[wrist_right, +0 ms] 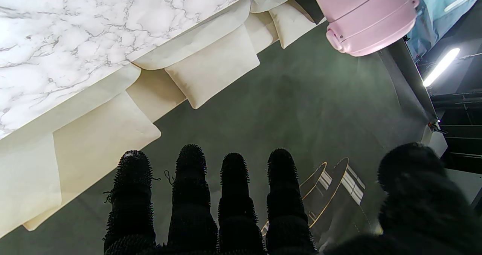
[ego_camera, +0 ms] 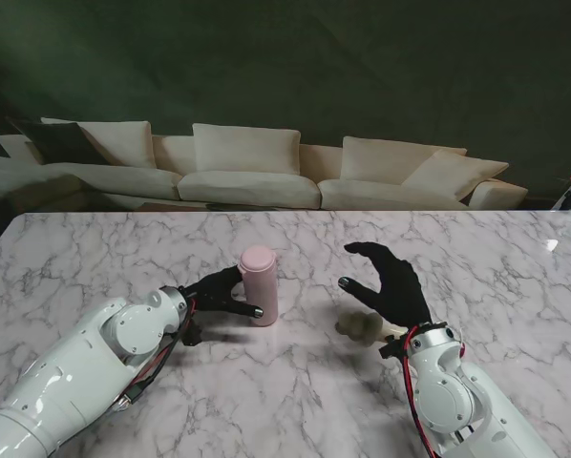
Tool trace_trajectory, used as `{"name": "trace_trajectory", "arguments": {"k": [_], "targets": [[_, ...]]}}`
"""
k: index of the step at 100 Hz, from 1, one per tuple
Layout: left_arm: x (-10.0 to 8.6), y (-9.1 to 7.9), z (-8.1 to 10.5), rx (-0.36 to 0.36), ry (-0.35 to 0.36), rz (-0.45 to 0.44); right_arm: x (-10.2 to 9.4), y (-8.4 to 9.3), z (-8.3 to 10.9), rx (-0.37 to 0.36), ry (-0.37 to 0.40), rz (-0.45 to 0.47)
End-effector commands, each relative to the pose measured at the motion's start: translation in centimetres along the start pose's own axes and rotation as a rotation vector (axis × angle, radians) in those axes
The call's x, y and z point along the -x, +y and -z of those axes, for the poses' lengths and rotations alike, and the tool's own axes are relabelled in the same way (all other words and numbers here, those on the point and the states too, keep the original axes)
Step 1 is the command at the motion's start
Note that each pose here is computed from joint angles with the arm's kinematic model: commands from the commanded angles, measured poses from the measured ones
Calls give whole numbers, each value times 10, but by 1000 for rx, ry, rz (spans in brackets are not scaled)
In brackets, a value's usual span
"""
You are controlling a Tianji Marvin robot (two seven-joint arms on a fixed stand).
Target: Clean the thermos with cup brush
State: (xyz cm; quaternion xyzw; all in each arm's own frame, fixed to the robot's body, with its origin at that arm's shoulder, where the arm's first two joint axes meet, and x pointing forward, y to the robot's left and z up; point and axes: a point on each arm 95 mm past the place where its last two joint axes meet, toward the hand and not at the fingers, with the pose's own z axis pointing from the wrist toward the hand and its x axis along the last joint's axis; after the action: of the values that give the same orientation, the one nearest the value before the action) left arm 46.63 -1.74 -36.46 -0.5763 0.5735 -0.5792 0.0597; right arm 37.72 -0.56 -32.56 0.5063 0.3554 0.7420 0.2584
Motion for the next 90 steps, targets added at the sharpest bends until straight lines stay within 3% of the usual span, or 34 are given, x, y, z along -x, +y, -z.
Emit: {"name": "trace_trajectory", "arguments": {"k": [1, 26, 42, 59, 79, 90], "targets": [[-4, 2, -5, 15, 0, 19, 0, -2, 1, -2, -4, 0], [-9, 11, -17, -46, 6, 158, 0, -2, 0, -1, -4, 0], [-17, 18, -22, -132, 37, 249, 0, -2, 0, 4, -4, 2], [-27, 15, -19, -233, 74, 280, 0, -2, 0, 8, -5, 5], [-36, -8, -4, -311, 110, 186, 0, -2, 1, 11, -4, 4], [-33, -26, 8, -310, 105, 33, 0, -1, 1, 15, -2, 2]]}}
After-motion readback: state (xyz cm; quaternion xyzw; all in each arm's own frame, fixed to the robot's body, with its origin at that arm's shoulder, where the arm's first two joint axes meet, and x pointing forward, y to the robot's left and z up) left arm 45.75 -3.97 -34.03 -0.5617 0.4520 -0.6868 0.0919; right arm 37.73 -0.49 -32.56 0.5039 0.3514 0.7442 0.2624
